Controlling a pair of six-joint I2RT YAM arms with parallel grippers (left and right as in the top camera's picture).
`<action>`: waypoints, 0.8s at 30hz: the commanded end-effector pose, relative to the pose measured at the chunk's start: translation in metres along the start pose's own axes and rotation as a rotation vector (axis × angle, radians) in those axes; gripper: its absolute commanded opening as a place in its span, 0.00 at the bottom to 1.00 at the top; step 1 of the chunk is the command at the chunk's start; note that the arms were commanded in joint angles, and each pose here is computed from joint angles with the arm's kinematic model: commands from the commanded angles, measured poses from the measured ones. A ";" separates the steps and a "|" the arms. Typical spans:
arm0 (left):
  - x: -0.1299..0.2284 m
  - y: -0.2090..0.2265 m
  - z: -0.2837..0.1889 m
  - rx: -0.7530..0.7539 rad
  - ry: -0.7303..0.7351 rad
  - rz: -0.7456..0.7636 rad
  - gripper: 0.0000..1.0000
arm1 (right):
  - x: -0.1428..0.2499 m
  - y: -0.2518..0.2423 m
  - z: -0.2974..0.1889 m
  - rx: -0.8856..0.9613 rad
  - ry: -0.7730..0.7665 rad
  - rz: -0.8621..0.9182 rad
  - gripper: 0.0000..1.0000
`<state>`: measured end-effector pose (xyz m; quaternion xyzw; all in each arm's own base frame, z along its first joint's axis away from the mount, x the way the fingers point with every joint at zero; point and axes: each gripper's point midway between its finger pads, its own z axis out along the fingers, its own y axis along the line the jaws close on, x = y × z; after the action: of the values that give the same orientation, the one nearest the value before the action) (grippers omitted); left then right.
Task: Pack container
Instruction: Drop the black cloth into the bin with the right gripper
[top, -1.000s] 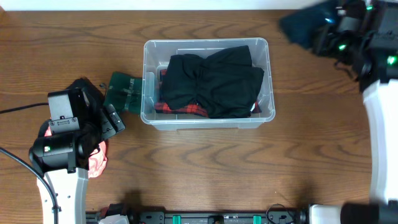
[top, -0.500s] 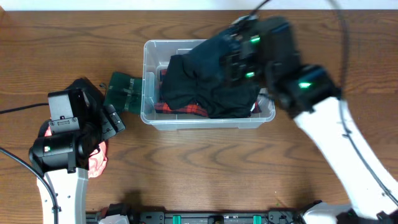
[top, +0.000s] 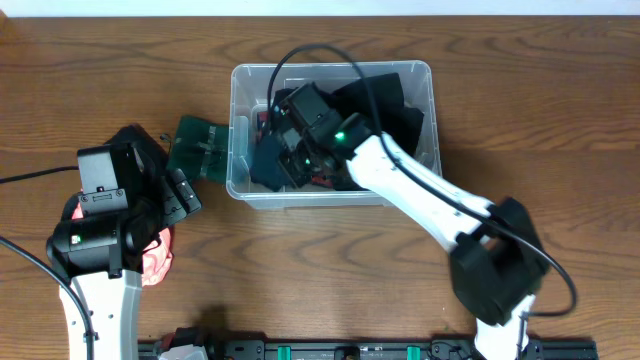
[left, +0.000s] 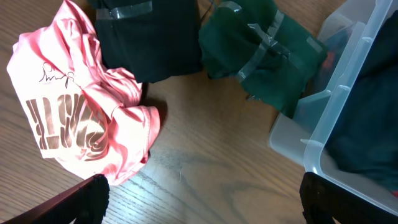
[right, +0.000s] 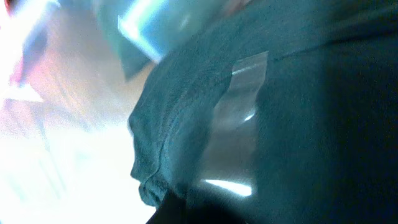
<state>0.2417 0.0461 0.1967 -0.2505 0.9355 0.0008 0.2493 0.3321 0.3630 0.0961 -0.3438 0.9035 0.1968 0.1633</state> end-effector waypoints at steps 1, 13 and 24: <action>-0.004 0.002 -0.002 -0.009 -0.012 -0.013 0.98 | 0.020 0.017 0.021 -0.127 0.079 -0.118 0.01; -0.004 0.002 -0.002 -0.010 -0.012 -0.013 0.98 | -0.037 -0.034 -0.084 0.177 -0.152 -0.078 0.78; -0.004 0.002 -0.002 -0.010 -0.012 -0.013 0.98 | -0.052 -0.056 -0.108 0.239 -0.231 -0.050 0.22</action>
<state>0.2421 0.0462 0.1970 -0.2505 0.9352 0.0007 0.2502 0.3820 0.3070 0.2343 -0.3266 0.8689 0.1420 0.3437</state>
